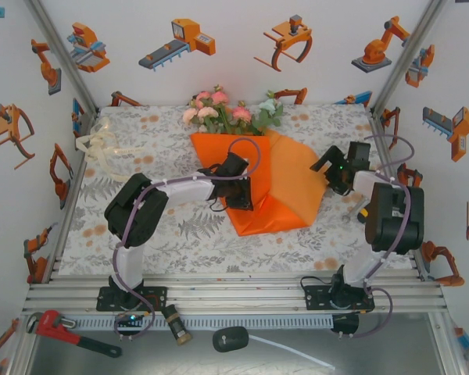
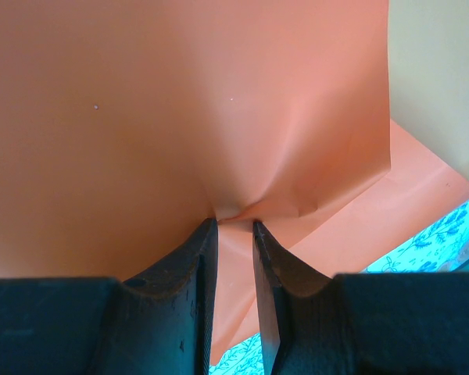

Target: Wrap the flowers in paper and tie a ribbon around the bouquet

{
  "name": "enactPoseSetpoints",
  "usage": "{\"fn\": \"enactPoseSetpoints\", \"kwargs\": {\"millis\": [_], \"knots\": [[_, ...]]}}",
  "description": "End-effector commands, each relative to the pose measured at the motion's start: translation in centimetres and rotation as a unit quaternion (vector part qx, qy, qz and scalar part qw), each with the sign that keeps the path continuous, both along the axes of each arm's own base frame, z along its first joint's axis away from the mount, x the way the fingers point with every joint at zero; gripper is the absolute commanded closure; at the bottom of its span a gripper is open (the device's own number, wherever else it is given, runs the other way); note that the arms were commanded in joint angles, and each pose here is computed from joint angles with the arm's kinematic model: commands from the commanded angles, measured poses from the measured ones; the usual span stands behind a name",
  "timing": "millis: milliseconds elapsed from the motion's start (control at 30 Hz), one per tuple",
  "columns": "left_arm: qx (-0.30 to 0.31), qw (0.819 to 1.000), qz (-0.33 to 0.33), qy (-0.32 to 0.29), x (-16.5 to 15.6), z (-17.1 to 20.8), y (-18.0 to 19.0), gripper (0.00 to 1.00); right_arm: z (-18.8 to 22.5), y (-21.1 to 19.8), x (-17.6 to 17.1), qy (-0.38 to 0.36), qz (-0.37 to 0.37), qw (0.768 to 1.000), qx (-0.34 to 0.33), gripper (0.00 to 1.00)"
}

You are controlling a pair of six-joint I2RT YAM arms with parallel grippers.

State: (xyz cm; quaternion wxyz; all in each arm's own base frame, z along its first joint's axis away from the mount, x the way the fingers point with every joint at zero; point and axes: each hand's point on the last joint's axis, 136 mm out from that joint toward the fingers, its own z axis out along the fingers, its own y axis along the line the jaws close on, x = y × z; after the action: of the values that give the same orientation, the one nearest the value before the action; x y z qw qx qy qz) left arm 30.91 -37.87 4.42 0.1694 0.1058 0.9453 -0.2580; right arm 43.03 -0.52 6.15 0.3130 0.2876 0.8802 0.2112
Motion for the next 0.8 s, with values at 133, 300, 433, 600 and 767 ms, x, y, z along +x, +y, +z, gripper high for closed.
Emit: {"fn": "enactPoseSetpoints", "kwargs": {"millis": [133, 300, 433, 600, 767], "knots": [[-0.007, 1.0, 0.002, -0.011, 0.6, 1.0, 0.2, 0.71, 1.2, 3.8, -4.0, 0.014, 0.021, 0.994, 0.107, 0.13], [-0.006, 1.0, 0.004, -0.012, 0.7, 0.9, 0.3, 0.71, 0.4, 7.7, -7.6, 0.001, 0.068, 0.988, 0.142, 0.12], [0.001, 1.0, 0.012, -0.008, 0.9, 0.7, 0.7, 0.71, 1.3, 11.5, -9.6, -0.037, 0.141, 0.972, 0.182, 0.12], [0.003, 1.0, 0.02, -0.008, 1.1, 0.6, 1.1, 0.71, 2.0, 14.8, -11.8, -0.06, 0.208, 0.95, 0.223, 0.09], [0.003, 1.0, 0.021, -0.011, 1.0, 0.8, 1.2, 0.71, 2.3, 16.2, -13.8, -0.06, 0.243, 0.938, 0.239, 0.1]]}}
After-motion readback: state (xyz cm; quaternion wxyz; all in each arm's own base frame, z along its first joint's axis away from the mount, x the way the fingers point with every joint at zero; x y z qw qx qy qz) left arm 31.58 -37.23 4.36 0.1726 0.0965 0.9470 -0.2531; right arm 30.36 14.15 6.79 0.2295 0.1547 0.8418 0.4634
